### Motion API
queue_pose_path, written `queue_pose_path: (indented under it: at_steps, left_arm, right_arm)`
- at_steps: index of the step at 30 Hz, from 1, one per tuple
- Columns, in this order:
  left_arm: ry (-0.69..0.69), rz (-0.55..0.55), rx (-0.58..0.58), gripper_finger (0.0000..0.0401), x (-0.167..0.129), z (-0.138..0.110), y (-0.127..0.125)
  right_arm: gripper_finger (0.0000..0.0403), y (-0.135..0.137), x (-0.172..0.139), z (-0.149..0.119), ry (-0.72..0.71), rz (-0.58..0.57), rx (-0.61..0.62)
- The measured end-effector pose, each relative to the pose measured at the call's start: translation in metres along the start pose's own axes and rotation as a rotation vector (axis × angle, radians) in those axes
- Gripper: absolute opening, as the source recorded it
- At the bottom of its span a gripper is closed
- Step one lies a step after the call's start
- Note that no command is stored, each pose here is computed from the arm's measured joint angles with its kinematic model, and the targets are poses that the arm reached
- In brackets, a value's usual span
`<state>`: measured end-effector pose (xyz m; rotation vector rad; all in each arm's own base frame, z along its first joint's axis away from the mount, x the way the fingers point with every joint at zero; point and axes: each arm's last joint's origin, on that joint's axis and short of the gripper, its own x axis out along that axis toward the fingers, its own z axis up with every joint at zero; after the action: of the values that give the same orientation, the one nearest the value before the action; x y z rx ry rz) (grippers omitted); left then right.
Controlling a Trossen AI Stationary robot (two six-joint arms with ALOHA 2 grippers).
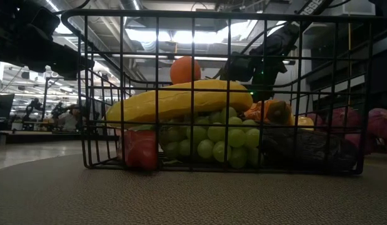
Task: Build produce basket
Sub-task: Put the red chili pepper into the black wire basket
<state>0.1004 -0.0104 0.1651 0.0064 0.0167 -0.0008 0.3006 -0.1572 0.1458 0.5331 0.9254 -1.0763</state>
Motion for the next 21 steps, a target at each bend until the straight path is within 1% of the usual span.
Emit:
queue_pose_path:
  at_steps: [3,7,11,13,16,21]
  left_arm:
    - [0.0,0.0,0.0,0.0188,0.0,0.0,0.0]
    - [0.0,0.0,0.0,0.0188,0.0,0.0,0.0]
    - [0.0,0.0,0.0,0.0188,0.0,0.0,0.0]
    - [0.0,0.0,0.0,0.0188,0.0,0.0,0.0]
    - [0.0,0.0,0.0,0.0188,0.0,0.0,0.0]
    - [0.0,0.0,0.0,0.0188,0.0,0.0,0.0]
  right_arm:
    - [0.0264,-0.006,-0.001,-0.009,0.088,-0.06,-0.029]
    - [0.0264,-0.011,-0.002,-0.015,0.149,-0.104,-0.054]
    - [0.0264,-0.012,-0.002,-0.016,0.165,-0.103,-0.138]
    - [0.026,-0.012,-0.002,-0.017,0.183,-0.086,-0.157]
    - [0.0242,-0.012,-0.002,-0.017,0.194,-0.069,-0.165]
    - [0.019,-0.013,-0.001,-0.016,0.2,-0.068,-0.132]
